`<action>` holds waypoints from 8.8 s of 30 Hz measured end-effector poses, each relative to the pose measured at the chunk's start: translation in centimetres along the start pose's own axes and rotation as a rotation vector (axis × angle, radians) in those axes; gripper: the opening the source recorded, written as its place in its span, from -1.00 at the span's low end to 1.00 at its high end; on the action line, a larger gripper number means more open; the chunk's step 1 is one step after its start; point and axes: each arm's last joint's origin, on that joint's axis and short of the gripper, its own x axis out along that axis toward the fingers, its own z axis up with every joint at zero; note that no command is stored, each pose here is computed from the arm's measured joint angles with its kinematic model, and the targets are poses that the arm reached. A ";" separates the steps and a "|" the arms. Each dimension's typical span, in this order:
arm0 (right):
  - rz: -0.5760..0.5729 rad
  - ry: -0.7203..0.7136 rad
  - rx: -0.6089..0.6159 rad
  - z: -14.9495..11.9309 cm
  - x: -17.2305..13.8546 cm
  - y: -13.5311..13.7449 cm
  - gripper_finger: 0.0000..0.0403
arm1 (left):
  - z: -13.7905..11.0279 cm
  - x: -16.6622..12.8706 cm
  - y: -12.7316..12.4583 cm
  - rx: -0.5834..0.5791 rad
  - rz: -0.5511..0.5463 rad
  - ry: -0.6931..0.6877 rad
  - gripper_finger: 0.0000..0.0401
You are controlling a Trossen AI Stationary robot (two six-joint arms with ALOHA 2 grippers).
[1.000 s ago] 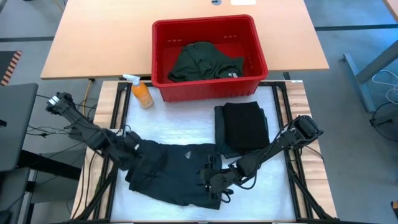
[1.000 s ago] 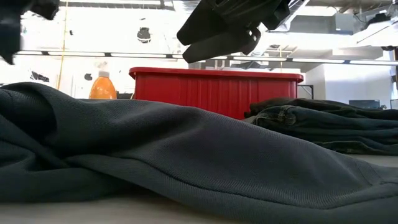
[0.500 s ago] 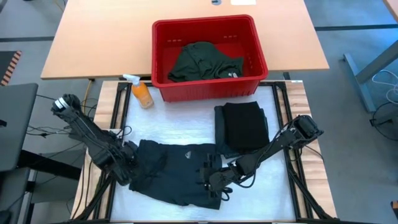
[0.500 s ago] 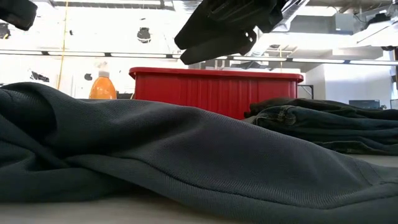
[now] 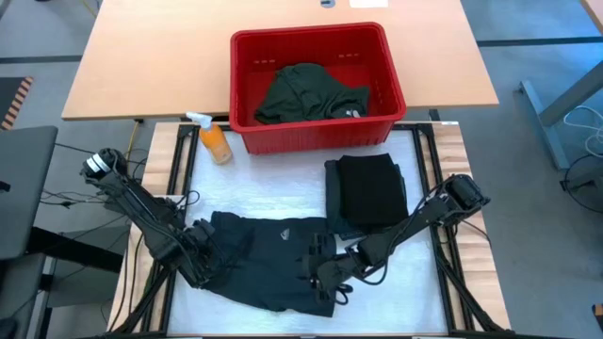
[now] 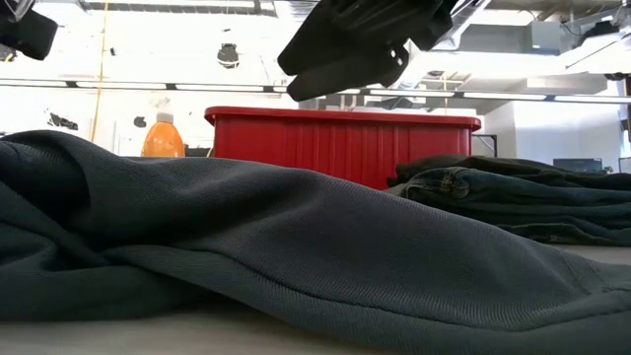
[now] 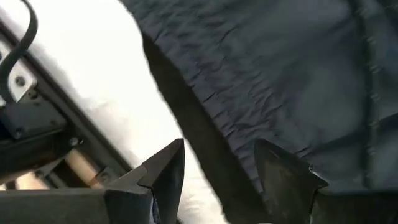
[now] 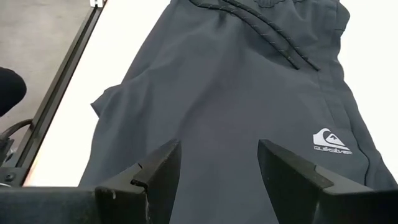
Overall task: Fold Laundry from Bin
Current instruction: Fold the black shorts
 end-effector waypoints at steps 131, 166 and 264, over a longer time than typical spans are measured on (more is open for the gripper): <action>0.018 0.111 -0.015 -10.7 -4.8 5.0 -0.29 | 19.0 -2.9 -21.5 0.465 -0.161 0.191 -0.17; 0.156 -0.142 0.164 3.0 1.5 1.2 -0.84 | 2.1 0.4 -10.9 0.479 0.051 -0.718 -0.42; 0.215 0.451 0.629 2.6 -5.7 1.2 -0.79 | 0.7 5.0 -1.3 0.266 -0.604 -0.963 -1.00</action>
